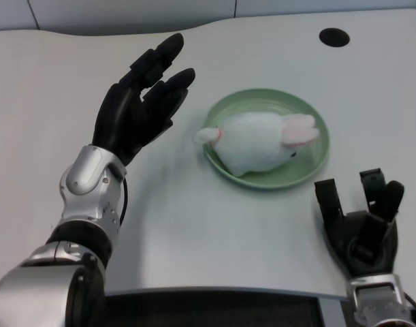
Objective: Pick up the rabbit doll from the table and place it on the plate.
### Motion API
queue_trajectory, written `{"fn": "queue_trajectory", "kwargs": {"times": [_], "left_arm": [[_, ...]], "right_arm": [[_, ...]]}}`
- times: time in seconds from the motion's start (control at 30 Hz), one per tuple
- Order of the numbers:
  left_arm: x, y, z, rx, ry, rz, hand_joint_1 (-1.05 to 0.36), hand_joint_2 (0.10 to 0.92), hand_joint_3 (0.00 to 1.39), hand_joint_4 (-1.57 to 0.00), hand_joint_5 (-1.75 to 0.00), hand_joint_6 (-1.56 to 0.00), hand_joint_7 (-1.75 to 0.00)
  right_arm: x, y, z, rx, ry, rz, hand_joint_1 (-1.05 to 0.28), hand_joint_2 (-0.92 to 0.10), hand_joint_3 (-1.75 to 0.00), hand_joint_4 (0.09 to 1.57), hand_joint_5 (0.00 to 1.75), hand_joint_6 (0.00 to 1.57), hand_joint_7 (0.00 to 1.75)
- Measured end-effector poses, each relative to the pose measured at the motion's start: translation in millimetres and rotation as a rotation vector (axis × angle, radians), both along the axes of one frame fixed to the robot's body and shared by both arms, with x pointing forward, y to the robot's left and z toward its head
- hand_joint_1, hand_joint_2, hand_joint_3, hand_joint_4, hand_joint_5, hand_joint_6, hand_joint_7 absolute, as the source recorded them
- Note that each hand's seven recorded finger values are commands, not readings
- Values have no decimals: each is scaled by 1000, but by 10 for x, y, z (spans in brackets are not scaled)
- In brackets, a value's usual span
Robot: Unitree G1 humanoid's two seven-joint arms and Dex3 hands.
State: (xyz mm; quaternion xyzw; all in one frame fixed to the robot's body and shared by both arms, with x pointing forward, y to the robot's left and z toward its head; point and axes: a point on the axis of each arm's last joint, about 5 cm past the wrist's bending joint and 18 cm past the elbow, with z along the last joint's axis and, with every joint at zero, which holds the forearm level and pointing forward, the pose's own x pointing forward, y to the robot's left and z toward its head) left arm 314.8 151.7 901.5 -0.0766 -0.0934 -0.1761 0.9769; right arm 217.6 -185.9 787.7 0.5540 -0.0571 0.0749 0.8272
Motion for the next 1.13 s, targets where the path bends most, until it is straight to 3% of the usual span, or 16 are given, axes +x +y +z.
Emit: {"fn": "queue_trajectory", "kwargs": {"times": [0.1,0.17,0.27,0.33,0.57,1.07,1.13], "left_arm": [[-135,62,-233,-228,56,-77,-813,921,347,-236,-75,-225,-5],[-389,88,-571,-403,129,-115,-798,921,376,-175,-40,-146,-1],[-714,101,-904,-516,219,-110,-780,921,407,-140,-20,-81,0],[-746,124,-930,-542,209,-107,-772,921,406,-129,-15,-66,0],[-764,92,-940,-574,180,-111,-785,921,388,-141,-20,-114,-25],[-866,21,-1028,-621,210,-98,-769,921,361,-148,-20,-141,-19],[-867,16,-1028,-624,209,-97,-770,921,353,-146,-19,-134,-13]], "right_arm": [[3,-15,2,0,3,5,-562,-921,-88,801,1746,648,1678],[7,-13,3,0,5,11,-566,-921,-104,794,1746,653,1658],[9,-36,8,-10,8,15,-564,-921,-104,788,1746,659,1623],[10,-53,10,-15,9,14,-565,-921,-101,787,1746,666,1606],[14,-24,6,-2,14,30,-547,-921,-105,794,1746,657,1622],[14,-25,7,-3,14,31,-551,-921,-138,786,1746,658,1629],[14,-26,7,-3,13,32,-559,-921,-128,782,1746,685,1545]]}}
